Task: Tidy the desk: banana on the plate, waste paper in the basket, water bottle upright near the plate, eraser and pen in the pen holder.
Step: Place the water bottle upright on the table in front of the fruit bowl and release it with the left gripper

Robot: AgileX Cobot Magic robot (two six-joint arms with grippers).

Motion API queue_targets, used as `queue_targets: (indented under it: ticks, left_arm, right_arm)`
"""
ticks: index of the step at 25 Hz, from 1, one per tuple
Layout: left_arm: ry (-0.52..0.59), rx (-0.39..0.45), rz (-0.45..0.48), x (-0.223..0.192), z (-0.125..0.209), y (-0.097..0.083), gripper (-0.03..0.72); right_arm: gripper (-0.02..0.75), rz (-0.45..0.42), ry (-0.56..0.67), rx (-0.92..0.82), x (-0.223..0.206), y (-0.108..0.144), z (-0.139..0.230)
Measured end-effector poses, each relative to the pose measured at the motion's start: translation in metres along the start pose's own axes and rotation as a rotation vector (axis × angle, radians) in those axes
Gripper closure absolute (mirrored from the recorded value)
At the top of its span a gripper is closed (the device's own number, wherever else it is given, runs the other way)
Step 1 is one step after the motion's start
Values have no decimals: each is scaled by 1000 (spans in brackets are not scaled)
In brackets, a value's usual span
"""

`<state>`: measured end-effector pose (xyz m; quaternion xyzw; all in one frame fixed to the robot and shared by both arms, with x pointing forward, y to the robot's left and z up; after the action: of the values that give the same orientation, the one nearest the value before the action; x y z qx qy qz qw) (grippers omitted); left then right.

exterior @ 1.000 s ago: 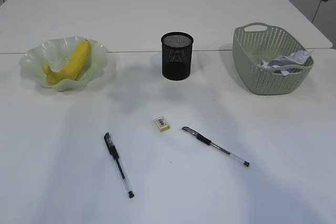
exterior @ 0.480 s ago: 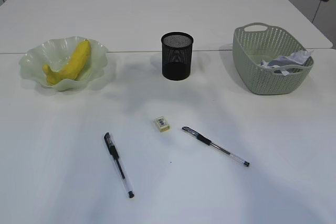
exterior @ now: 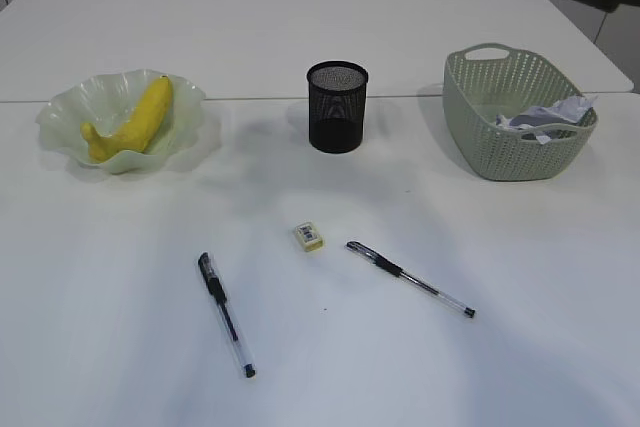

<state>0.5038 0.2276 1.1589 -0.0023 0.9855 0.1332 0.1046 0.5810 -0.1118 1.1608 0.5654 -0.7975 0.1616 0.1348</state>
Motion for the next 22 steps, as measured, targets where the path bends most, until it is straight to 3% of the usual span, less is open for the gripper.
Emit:
queue_targets:
  ticks: [7, 12, 18, 22]
  left_arm:
    - [-14, 165, 88, 1, -3, -12, 294]
    - [70, 270, 147, -1, 8, -15, 295]
    - [168, 341, 137, -8, 28, 3, 300]
    - [249, 359, 151, -17, 49, 3, 300]
  right_arm:
    - [225, -2, 2, -3, 0, 0, 0]
    - [225, -4, 2, -3, 0, 0, 0]
    - [225, -7, 3, -5, 0, 1, 0]
    - [225, -9, 4, -8, 0, 1, 0]
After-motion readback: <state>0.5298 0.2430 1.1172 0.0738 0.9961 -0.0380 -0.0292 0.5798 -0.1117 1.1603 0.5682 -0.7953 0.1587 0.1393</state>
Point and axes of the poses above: a point on each arm's last joint axis where the gripper is mounted, x pointing back along that axis away from the gripper, y along the wrist's bending axis when the last joint is at zero, z = x × y, the point moved 4 cm from there along -x, pointing out along that axis toward the gripper, and after that the axes turned 9 degrees about x, right-handed, at the moved point
